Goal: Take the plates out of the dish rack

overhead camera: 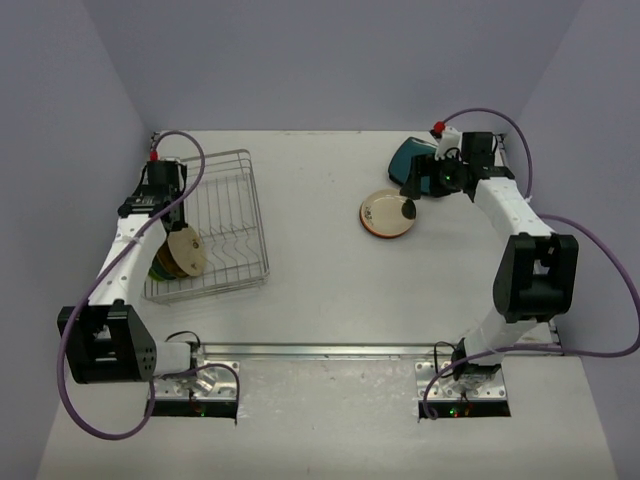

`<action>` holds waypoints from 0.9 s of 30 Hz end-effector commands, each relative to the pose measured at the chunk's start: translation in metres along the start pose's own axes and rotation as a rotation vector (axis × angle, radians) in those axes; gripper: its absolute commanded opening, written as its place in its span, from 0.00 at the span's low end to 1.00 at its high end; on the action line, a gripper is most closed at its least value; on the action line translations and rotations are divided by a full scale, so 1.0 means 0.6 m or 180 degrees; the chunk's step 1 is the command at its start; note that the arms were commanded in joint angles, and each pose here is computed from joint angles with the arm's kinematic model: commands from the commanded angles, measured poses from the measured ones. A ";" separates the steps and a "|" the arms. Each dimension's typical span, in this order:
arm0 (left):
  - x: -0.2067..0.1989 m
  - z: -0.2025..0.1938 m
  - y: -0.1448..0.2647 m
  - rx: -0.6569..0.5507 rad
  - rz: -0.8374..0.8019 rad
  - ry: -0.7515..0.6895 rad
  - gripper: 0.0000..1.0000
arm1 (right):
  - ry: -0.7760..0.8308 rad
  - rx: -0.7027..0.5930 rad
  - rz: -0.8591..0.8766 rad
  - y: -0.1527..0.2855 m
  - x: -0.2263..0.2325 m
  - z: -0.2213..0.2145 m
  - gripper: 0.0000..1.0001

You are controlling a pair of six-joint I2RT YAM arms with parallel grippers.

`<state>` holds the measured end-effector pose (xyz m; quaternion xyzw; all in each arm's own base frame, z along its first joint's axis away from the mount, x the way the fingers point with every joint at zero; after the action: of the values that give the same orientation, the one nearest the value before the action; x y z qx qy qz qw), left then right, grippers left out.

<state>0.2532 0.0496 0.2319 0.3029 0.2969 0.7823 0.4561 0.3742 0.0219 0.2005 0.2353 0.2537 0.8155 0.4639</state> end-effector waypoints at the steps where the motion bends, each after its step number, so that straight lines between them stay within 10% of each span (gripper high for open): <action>1: 0.032 0.080 0.090 -0.0856 -0.0028 0.0144 0.00 | 0.0360 -0.0281 0.0060 0.018 0.039 0.025 0.99; 9: 0.017 0.098 0.144 -0.1139 -0.0354 0.0076 0.02 | 0.0555 -0.0362 0.0487 0.010 0.109 0.034 0.99; 16: -0.001 0.056 0.107 -0.0637 -0.0237 0.0283 0.60 | 0.0574 -0.0335 0.0603 0.001 0.135 0.041 0.99; 27: -0.028 0.006 0.033 -0.0077 -0.0023 0.0470 0.49 | 0.0571 -0.0237 0.0534 -0.004 0.131 0.023 0.99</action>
<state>0.2467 0.0267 0.2549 0.2475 0.3091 0.7938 0.4616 0.3475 0.0952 0.2122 0.1872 0.2529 0.8750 0.3678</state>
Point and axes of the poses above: each gripper's point midway between its finger pads, its own y axis back along the fingers, its own x axis along the line the jaws close on, z = x × y, the point moved 10 cm from there along y, back along the fingers, and after that the axes turned 8 degrees about y, right-handed, at the moved point
